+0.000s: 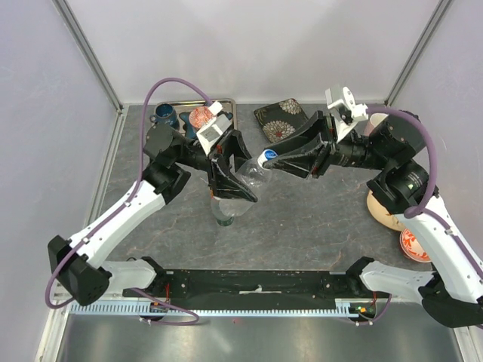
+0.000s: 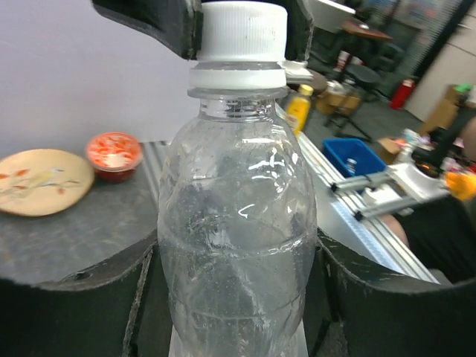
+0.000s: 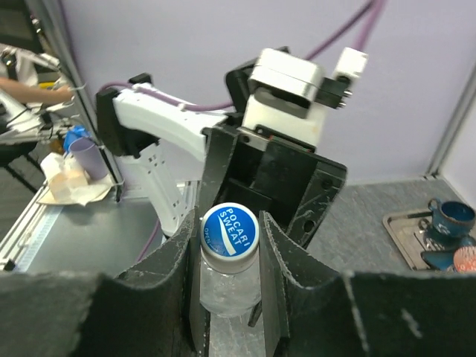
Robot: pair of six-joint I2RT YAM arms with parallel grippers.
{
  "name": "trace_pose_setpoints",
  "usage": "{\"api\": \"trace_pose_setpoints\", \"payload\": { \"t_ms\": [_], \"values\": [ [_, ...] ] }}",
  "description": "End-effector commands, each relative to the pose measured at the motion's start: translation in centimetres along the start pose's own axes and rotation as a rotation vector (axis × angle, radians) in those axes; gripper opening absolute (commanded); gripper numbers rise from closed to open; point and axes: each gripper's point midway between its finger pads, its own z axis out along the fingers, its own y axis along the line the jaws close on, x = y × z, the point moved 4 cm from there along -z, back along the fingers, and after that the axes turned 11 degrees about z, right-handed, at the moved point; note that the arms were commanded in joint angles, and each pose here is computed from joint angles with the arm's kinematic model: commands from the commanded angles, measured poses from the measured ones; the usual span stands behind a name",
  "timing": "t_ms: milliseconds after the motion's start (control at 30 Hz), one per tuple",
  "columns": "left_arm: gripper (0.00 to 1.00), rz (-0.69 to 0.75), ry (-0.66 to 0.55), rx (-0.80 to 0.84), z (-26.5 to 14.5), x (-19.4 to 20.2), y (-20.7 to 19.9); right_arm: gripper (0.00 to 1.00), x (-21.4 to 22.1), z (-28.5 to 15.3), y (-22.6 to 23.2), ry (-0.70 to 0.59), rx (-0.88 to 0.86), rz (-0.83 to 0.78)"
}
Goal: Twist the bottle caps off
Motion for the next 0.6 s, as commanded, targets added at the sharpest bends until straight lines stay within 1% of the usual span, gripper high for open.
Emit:
{"api": "trace_pose_setpoints", "payload": {
  "t_ms": [0, 200, 400, 433, 533, 567],
  "values": [
    [0.4, 0.034, -0.02, 0.161, -0.1, -2.2, -2.6, 0.0, 4.1, 0.1, 1.0, 0.137, -0.201, -0.01],
    [0.4, 0.006, -0.022, 0.187, 0.1, -1.8, -2.2, 0.0, 5.3, 0.2, 1.5, 0.175, -0.324, -0.008],
    [0.4, -0.014, -0.008, 0.205, 0.0, -1.4, -2.2, 0.01, 6.4, 0.6, 0.9, 0.202, -0.364, 0.012],
    [0.4, -0.009, -0.005, 0.207, 0.0, -1.3, -2.2, 0.03, 6.4, 0.6, 0.9, 0.204, -0.367, 0.019],
    [0.4, -0.013, 0.006, 0.205, 0.0, -1.1, -2.0, 0.16, 6.1, 0.7, 0.7, 0.186, -0.329, 0.025],
    [0.41, -0.011, 0.008, 0.203, 0.0, -1.0, -1.9, 0.25, 5.8, 0.7, 0.6, 0.172, -0.305, 0.026]
  ]
}}
